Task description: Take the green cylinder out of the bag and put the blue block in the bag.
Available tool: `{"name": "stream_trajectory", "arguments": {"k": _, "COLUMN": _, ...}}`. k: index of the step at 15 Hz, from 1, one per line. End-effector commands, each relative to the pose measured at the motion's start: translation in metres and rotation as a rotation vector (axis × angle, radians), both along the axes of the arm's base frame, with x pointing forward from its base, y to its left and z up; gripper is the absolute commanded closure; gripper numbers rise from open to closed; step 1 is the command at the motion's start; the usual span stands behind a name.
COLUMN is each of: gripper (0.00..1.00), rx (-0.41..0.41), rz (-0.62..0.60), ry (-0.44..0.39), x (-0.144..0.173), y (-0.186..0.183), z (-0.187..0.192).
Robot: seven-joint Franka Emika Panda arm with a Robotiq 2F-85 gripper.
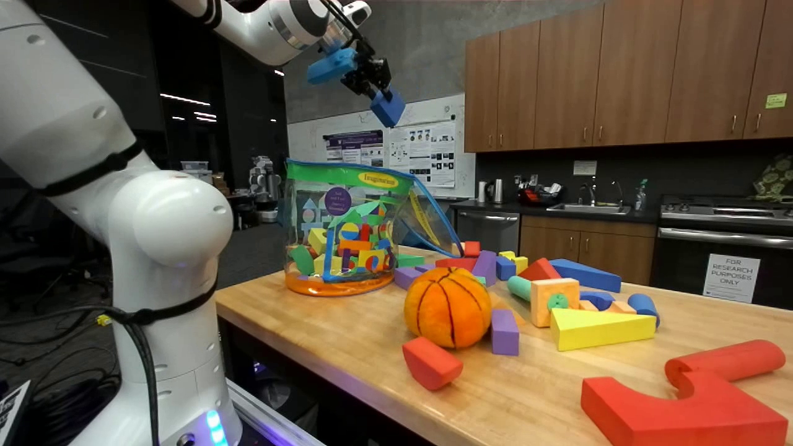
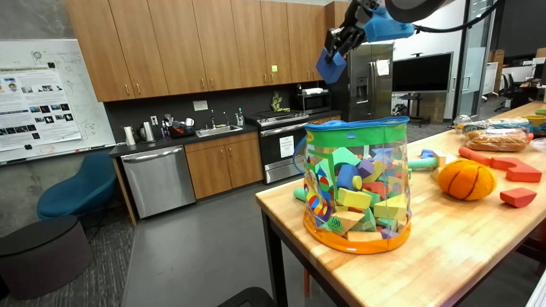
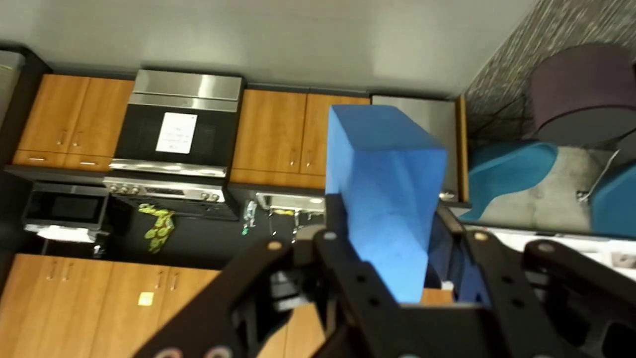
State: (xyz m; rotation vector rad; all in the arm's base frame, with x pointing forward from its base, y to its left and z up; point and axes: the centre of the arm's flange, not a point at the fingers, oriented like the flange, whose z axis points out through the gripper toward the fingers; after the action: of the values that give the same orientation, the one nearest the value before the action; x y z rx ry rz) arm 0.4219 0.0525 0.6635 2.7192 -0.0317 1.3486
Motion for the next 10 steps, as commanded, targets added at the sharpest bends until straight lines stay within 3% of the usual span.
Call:
{"name": "stream_trajectory", "arguments": {"k": 1, "gripper": 0.84, "rx": -0.044, "rz": 0.159, "ry": 0.12, "x": -0.03, "y": 0.014, "z": -0.016}}
{"name": "stream_trajectory", "arguments": {"k": 4, "gripper": 0.84, "rx": -0.075, "rz": 0.24, "ry": 0.182, "x": -0.04, "y": 0.025, "z": -0.023}}
{"name": "stream_trajectory", "arguments": {"k": 10, "gripper": 0.84, "rx": -0.103, "rz": 0.231, "ry": 0.269, "x": -0.052, "y": 0.012, "z": -0.028}}
